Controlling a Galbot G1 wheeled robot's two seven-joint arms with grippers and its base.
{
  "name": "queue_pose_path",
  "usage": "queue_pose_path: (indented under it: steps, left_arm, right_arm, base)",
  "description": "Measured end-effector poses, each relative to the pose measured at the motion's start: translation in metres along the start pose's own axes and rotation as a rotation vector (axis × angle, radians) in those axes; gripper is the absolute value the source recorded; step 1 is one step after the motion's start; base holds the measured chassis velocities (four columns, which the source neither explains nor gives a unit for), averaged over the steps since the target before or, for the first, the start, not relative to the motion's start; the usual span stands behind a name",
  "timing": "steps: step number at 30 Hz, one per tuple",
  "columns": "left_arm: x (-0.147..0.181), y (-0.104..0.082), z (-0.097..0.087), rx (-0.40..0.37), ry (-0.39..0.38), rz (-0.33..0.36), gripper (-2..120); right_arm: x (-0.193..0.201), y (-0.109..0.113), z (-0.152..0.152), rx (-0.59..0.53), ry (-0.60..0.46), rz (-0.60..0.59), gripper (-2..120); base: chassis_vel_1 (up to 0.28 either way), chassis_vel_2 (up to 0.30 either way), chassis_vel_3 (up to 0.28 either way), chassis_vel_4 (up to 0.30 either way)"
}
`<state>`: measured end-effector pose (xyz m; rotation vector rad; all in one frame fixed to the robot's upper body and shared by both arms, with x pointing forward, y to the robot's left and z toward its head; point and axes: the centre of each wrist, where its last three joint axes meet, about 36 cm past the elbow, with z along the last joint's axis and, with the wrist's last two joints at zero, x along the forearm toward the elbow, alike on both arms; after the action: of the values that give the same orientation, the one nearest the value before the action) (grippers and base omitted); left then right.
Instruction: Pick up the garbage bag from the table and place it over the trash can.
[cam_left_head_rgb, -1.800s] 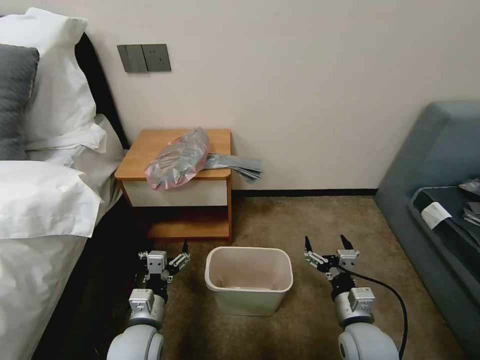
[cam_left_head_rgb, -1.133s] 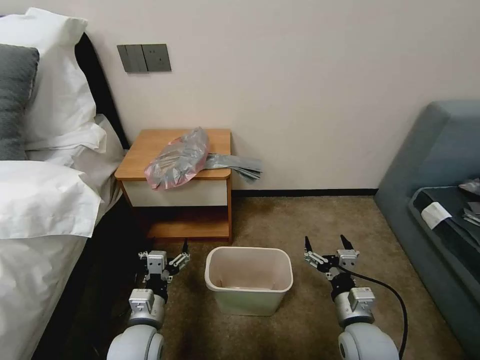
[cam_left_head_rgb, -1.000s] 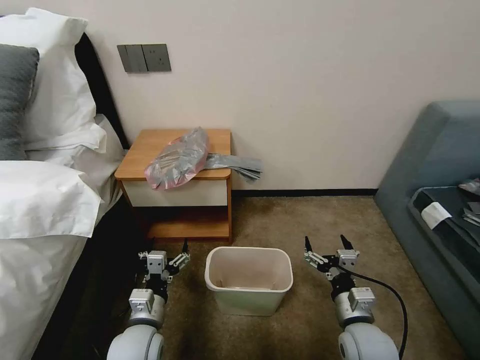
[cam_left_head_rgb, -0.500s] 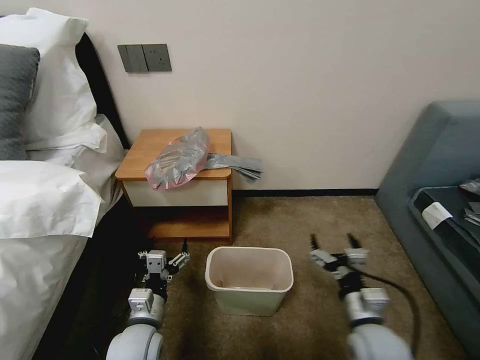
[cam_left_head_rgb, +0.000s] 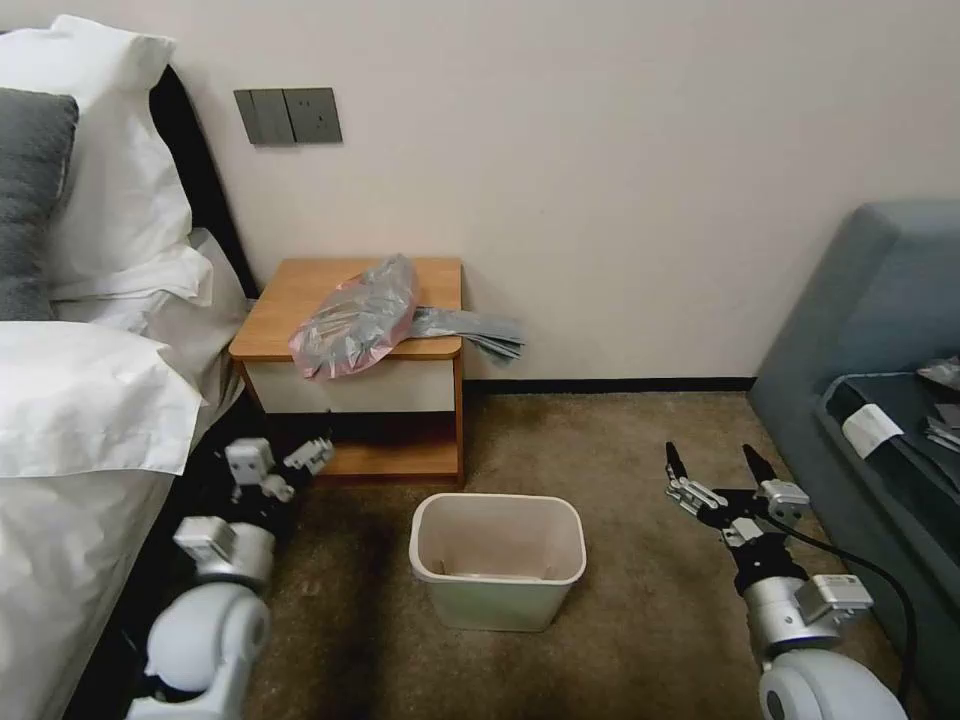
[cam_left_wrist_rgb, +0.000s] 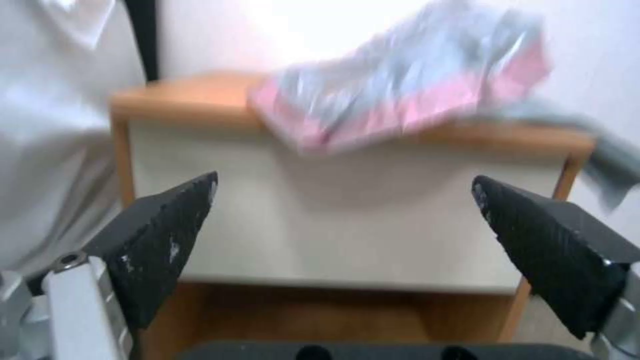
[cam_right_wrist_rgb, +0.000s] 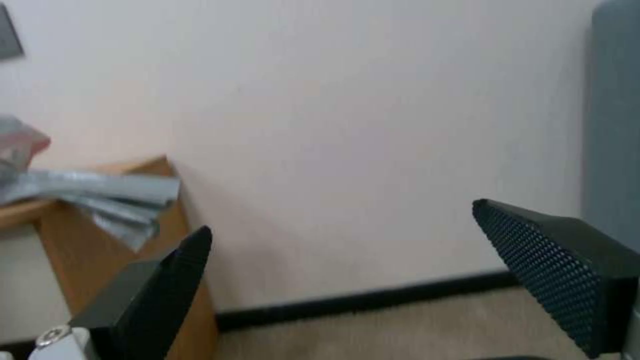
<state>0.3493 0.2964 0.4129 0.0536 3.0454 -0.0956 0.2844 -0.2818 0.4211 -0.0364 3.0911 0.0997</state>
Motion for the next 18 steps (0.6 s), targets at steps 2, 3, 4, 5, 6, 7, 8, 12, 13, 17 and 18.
queue_pose_path:
  steps: [2,3,4,5,6,7,8,12,13,17,18]
  left_arm:
    - [-0.001,0.000,0.000,0.014,0.006,0.003,100]
    - [-0.005,0.004,-0.004,0.033,-0.001,0.004,100]
    - [-0.009,0.007,-0.008,0.076,0.014,0.000,100]
    - [-0.009,0.007,-0.008,0.076,0.014,0.000,100]
    - [-0.012,0.008,-0.010,0.109,0.031,-0.001,100]
    - [-0.010,0.005,-0.006,0.122,0.054,-0.018,100]
    - [-0.008,0.003,-0.005,0.127,0.062,-0.023,100]
    - [-0.006,0.002,-0.002,0.122,0.070,-0.036,100]
    - [-0.006,0.002,-0.002,0.122,0.070,-0.036,100]
    - [-0.001,0.002,-0.004,0.111,0.069,-0.041,100]
    - [-0.001,0.002,-0.004,0.111,0.069,-0.041,100]
  right_arm:
    - [-0.004,0.000,0.004,0.000,-0.023,-0.001,100]
    - [-0.010,0.000,0.009,0.008,-0.059,-0.006,100]
    - [-0.015,0.000,0.012,0.011,-0.071,-0.017,100]
    - [-0.015,0.000,0.012,0.011,-0.071,-0.017,100]
    - [-0.019,0.002,0.013,-0.010,-0.081,-0.045,100]
    - [-0.025,0.006,0.014,-0.061,-0.082,-0.079,100]
    - [-0.029,0.008,0.015,-0.092,-0.085,-0.093,100]
    - [-0.042,0.017,0.019,-0.206,-0.083,-0.128,100]
    - [-0.042,0.017,0.019,-0.206,-0.083,-0.128,100]
    - [-0.065,0.035,0.020,-0.404,-0.065,-0.172,100]
    - [-0.065,0.035,0.020,-0.404,-0.065,-0.172,100]
  base:
    - [0.000,0.000,0.000,0.000]
    - [0.000,0.000,0.000,0.000]
    - [0.000,0.000,0.000,0.000]
    - [0.000,0.000,0.000,0.000]
    - [0.000,0.000,0.000,0.000]
    - [0.000,0.000,0.000,0.000]
    - [0.000,0.000,0.000,0.000]
    - [0.000,0.000,0.000,0.000]
    - [0.000,0.000,0.000,0.000]
    - [0.000,0.000,0.000,0.000]
    - [0.000,0.000,0.000,0.000]
